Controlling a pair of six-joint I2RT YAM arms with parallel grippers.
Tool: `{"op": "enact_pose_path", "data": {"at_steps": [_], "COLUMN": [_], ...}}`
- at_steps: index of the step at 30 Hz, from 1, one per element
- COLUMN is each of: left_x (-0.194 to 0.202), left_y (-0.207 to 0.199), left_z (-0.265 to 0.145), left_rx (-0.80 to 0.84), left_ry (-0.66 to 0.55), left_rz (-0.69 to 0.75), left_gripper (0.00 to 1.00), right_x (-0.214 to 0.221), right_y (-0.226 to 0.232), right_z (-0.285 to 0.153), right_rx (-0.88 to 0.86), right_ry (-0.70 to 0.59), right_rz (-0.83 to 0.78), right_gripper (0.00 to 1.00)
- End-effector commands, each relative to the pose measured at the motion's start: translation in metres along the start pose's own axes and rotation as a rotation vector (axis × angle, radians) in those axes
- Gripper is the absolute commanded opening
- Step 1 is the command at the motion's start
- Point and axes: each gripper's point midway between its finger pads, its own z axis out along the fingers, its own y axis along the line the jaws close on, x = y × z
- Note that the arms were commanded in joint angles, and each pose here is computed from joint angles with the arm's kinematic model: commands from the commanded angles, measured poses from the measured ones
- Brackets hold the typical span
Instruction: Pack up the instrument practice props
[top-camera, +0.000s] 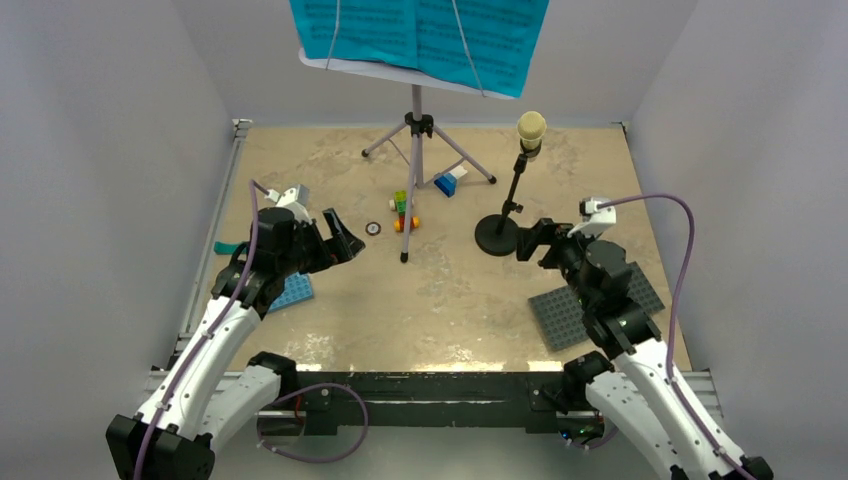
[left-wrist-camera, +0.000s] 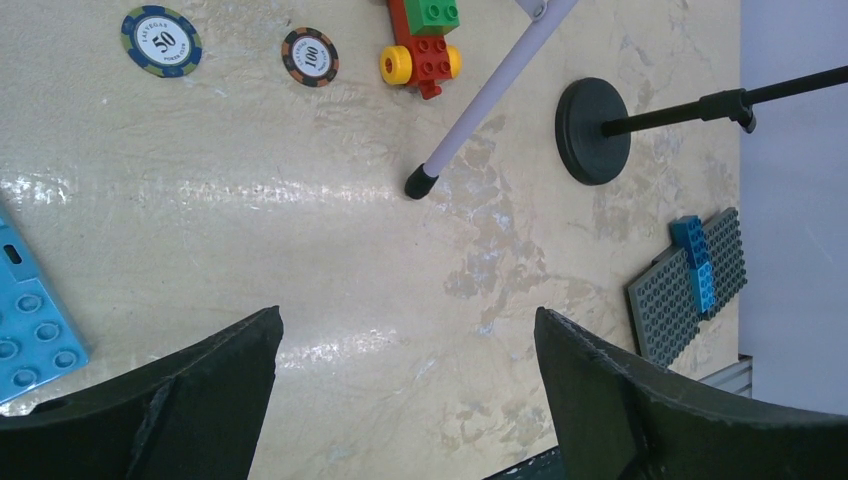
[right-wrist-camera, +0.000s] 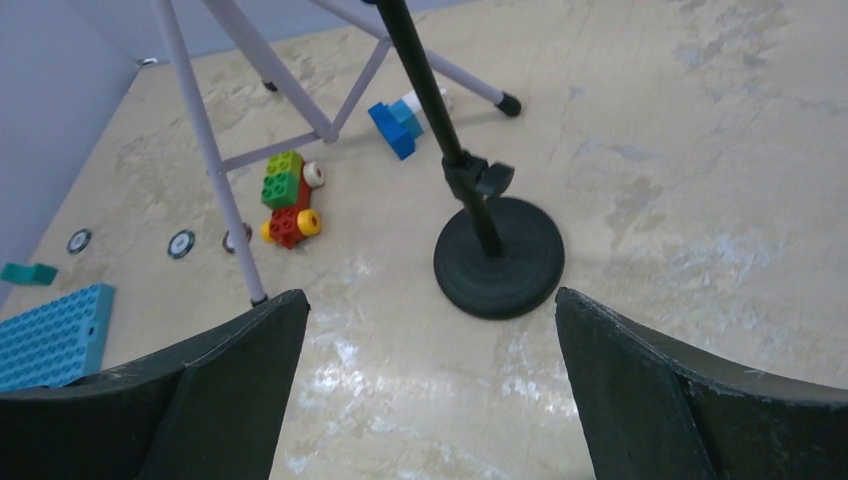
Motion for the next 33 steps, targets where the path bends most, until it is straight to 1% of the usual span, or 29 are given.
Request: {"op": "enact_pose_path", "data": {"at_steps": [1, 2, 4, 6, 10, 17, 27, 29, 31, 33], "left_x": [-0.021, -0.022, -0.024, -0.027, -0.03, -0.03, -0.028, -0.028, -0.028, -0.027], "left_y": [-0.02, -0.022, -0.023, -0.027, -0.034, -0.042, -0.044, -0.044, -0.045, -0.045], "left_z": [-0.011, -0.013, -0.015, -0.017, -0.021, -0.026, -0.033, -0.033, -0.033, -0.033], "left_rx": [0.068, 0.073, 0.081, 0.093, 0.138, 0.225, 0.244, 0.247, 0.249, 0.251], "left_ry": [-0.077, -0.082, -0.095, -0.102, -0.129, -0.19, -0.207, -0.206, -0.205, -0.203], "left_rz": [0.05, 0.055, 0.064, 0.076, 0.11, 0.152, 0.175, 0.175, 0.176, 0.176], "left_gripper": [1.0, 1.0, 1.0, 1.0, 0.99, 0.89, 0.85, 0.84, 0.83, 0.83], "right_x": [-0.048, -0.049, -0.058, -0.063, -0.062, -0.059, -0.056, -0.054, -0.055, -0.054], "right_y": [0.006, 0.006, 0.007, 0.007, 0.01, 0.011, 0.013, 0.012, 0.012, 0.011], "right_z": [0.025, 0.032, 0.04, 0.049, 0.071, 0.097, 0.123, 0.126, 0.13, 0.132], "right_rx": [0.017, 0.013, -0.004, 0.003, 0.01, 0.021, 0.028, 0.033, 0.037, 0.044], "right_ry": [-0.187, -0.213, -0.31, -0.354, -0.332, -0.327, -0.314, -0.311, -0.309, -0.306], "right_rz": [-0.079, -0.092, -0.112, -0.132, -0.176, -0.192, -0.205, -0.205, -0.208, -0.213], "right_gripper": [0.98, 0.98, 0.96, 0.95, 0.88, 0.74, 0.56, 0.51, 0.43, 0.34]}}
